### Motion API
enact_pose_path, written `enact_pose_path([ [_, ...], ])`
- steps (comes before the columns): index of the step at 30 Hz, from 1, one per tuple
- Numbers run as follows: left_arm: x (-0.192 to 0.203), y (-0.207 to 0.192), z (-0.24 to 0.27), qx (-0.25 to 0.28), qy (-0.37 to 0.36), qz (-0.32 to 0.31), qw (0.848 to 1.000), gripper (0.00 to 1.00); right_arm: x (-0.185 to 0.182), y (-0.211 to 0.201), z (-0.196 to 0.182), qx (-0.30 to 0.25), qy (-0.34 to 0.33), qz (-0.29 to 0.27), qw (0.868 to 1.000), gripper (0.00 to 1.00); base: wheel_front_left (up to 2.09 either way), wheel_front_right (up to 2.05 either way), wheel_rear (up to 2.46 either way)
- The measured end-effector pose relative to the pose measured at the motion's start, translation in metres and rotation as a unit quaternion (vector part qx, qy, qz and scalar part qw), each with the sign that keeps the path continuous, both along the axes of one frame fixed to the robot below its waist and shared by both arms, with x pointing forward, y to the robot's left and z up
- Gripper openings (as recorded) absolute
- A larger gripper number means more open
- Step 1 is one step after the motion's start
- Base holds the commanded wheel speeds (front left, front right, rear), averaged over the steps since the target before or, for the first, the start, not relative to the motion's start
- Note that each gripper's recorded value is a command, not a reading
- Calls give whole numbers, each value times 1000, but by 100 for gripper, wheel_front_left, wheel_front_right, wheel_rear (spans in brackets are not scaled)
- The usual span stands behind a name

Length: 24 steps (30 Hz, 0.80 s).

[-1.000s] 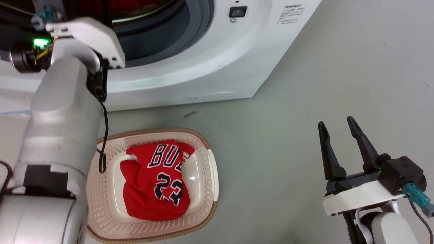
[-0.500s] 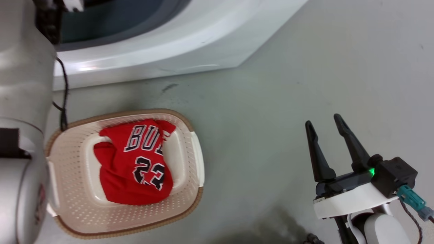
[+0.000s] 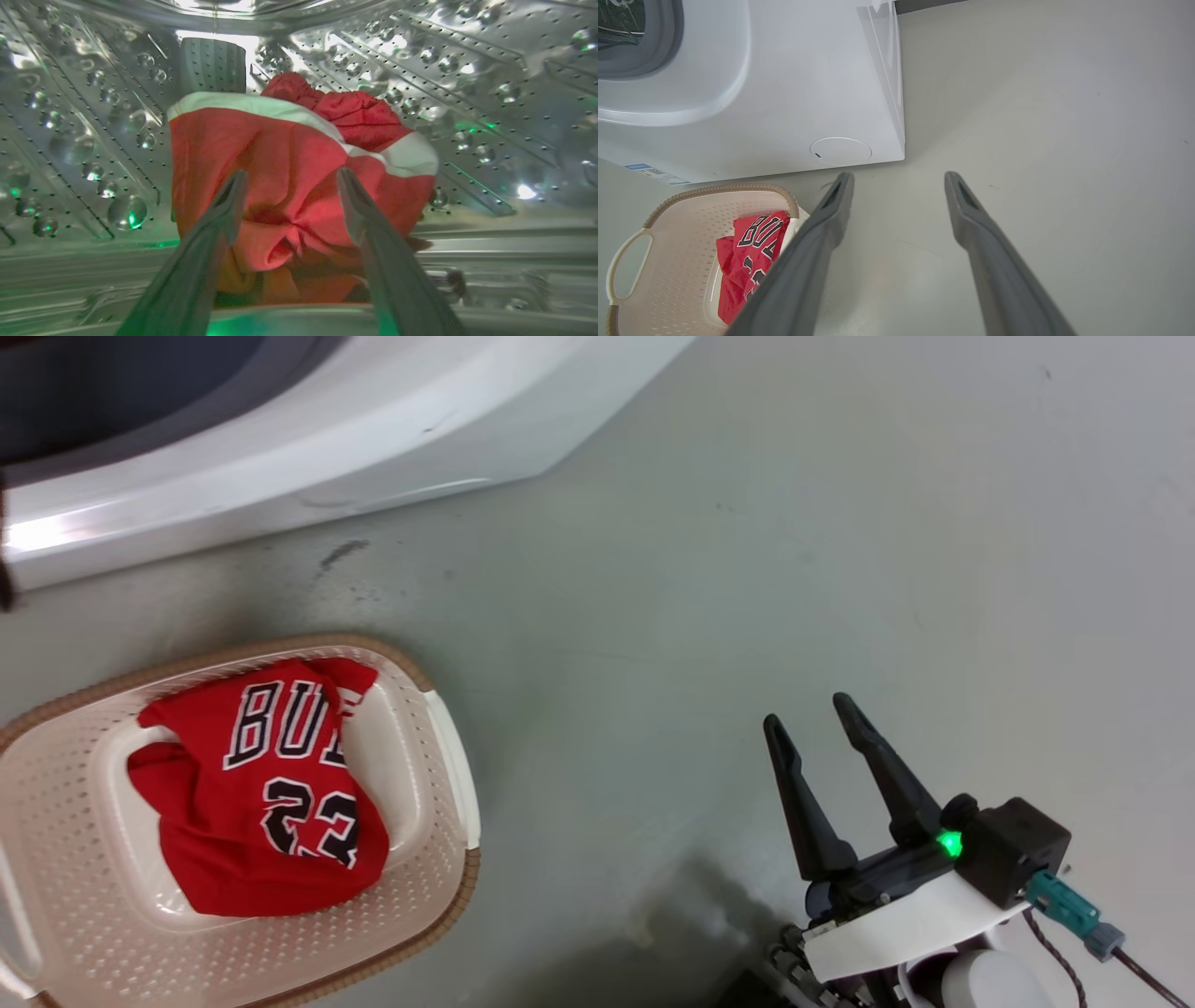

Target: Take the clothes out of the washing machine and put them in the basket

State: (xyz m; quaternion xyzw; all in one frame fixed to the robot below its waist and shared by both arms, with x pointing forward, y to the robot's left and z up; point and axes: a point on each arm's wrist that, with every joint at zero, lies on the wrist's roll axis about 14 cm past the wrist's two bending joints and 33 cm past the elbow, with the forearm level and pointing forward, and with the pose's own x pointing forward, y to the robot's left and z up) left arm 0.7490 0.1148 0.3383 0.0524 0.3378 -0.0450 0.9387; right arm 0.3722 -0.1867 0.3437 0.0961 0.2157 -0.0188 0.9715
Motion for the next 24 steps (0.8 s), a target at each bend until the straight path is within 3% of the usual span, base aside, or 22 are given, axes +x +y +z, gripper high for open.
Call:
enact_pose_path([
  [18,1,-6,-61,10,85,17,996,100,-17,-1,-26,19,42,-24,999,100,0,0,0],
  [20,2,-6,-63,6,88,21,996,0,-18,-1,-27,19,45,-25,999,100,0,0,0],
  [24,7,-6,-58,9,64,25,998,0,-18,-1,-27,21,45,-26,998,100,0,0,0],
])
